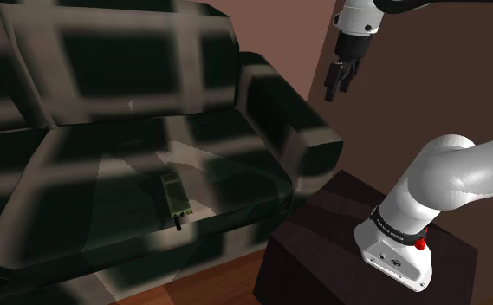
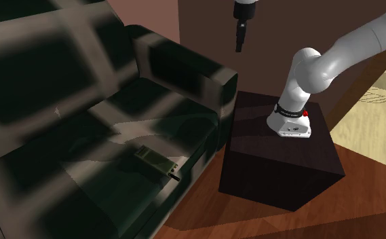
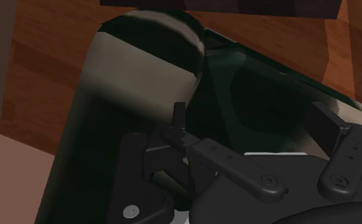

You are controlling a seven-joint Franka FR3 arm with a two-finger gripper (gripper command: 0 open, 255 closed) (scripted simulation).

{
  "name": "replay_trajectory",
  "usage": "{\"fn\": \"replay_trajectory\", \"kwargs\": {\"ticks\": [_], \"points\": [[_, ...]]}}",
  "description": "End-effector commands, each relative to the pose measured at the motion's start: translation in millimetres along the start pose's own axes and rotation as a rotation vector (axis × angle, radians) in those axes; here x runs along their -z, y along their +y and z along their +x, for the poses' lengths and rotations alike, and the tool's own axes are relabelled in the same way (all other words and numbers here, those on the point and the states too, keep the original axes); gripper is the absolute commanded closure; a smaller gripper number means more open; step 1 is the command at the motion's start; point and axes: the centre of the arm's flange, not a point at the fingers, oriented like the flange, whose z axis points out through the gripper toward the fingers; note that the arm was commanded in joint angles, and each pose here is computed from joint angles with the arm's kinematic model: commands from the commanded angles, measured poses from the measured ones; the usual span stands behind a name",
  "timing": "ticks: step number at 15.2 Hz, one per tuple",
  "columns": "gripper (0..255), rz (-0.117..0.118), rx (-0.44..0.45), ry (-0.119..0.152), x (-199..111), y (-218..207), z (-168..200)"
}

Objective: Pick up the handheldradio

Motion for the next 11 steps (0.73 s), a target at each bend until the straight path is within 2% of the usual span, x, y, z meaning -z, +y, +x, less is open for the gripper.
{"fn": "replay_trajectory", "kwargs": {"ticks": [1,11], "points": [[0,0.0,0.0,0.0,0.0,0.0,0.0],[0,0.022,-0.083,0.002,-74.0,-95.8,45.3]]}}
